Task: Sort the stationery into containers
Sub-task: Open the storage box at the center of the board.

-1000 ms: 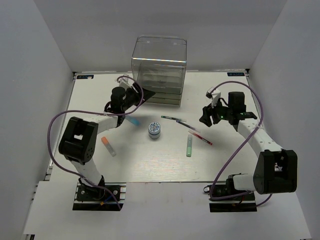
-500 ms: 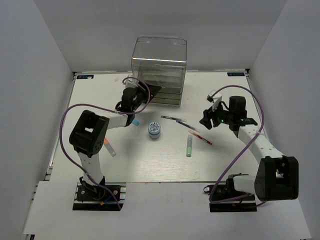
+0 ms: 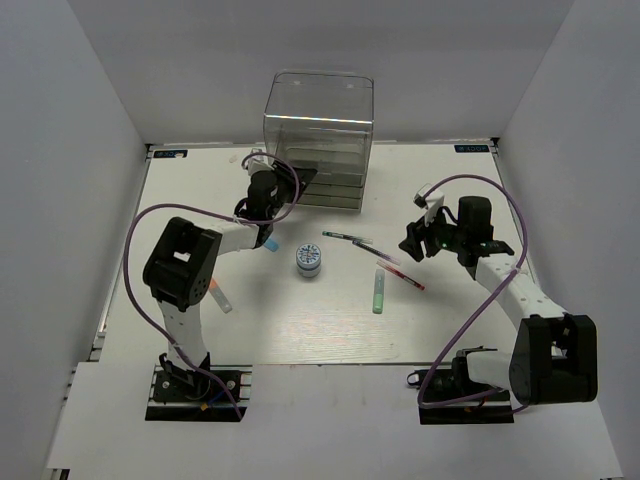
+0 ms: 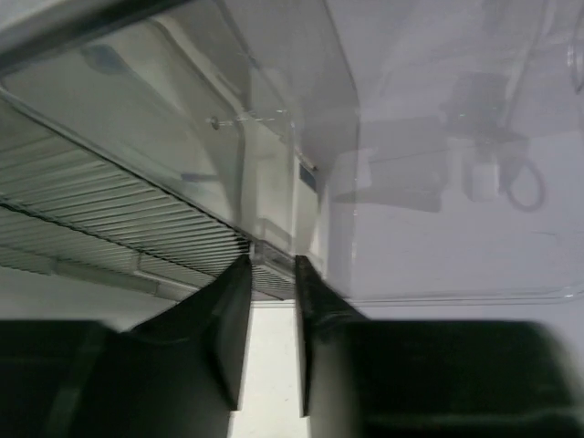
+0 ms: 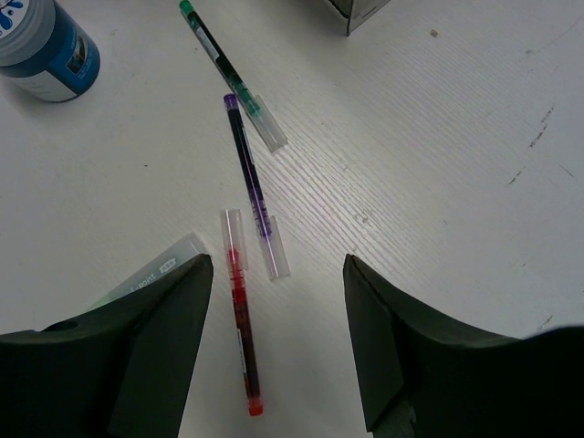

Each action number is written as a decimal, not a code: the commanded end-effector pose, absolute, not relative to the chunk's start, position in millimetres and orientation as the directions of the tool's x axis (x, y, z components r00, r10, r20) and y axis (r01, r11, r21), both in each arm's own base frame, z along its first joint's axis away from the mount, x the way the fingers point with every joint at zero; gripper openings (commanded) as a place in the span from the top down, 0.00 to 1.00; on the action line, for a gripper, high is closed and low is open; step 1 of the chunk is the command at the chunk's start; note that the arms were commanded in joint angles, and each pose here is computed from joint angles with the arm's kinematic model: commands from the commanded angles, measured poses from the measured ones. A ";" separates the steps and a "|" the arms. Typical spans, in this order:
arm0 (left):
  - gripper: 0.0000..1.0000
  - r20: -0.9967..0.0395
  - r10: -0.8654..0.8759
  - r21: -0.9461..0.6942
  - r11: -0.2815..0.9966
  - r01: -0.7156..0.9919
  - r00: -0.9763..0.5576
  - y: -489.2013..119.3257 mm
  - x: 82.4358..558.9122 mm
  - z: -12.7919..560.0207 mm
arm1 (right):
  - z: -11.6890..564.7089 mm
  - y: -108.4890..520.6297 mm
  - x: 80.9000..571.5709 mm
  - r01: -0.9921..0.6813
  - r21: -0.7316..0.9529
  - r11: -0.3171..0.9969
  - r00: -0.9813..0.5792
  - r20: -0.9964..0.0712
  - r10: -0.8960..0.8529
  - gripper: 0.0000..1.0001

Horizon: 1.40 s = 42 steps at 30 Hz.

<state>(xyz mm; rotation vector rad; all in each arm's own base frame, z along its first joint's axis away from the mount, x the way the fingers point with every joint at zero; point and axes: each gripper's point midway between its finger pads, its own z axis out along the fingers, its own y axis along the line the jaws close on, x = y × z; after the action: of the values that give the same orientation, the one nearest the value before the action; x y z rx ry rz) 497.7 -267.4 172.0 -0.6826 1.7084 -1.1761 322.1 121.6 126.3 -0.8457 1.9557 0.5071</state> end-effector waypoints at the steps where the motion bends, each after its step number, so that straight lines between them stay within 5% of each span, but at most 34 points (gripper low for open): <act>1: 0.69 -0.370 -0.847 -0.923 0.383 0.043 -0.381 -264.5 508.7 178.9 | 136.9 122.4 326.3 -0.738 -0.024 0.675 -0.293 -0.889 -0.352 0.35; 10: 1.00 -0.376 -0.851 -0.926 0.361 0.113 -0.367 -266.2 507.0 192.6 | 133.0 125.7 318.8 -0.775 -0.046 0.630 -0.258 -0.887 -0.382 0.35; 23: 1.00 -0.481 -0.781 -0.869 0.364 0.336 -0.398 -273.6 467.8 264.6 | 135.8 155.4 298.4 -0.896 -0.133 0.424 -0.073 -0.897 -0.437 0.38; 33: 1.00 -0.555 -0.756 -0.819 0.425 0.385 -0.347 -267.9 463.6 284.6 | 140.0 213.9 285.2 -0.962 -0.212 0.175 0.117 -0.893 -0.435 0.10; 42: 1.00 -0.560 -0.773 -0.803 0.418 0.424 -0.297 -264.6 465.3 306.2 | 138.8 273.3 299.9 -0.950 -0.284 0.127 0.203 -0.877 -0.436 0.10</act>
<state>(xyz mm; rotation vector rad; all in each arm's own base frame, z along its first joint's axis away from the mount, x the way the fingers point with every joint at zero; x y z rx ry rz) 470.5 -271.0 219.2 -0.4024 1.6670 -1.1659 278.2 251.1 112.8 -1.4947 1.4997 0.7143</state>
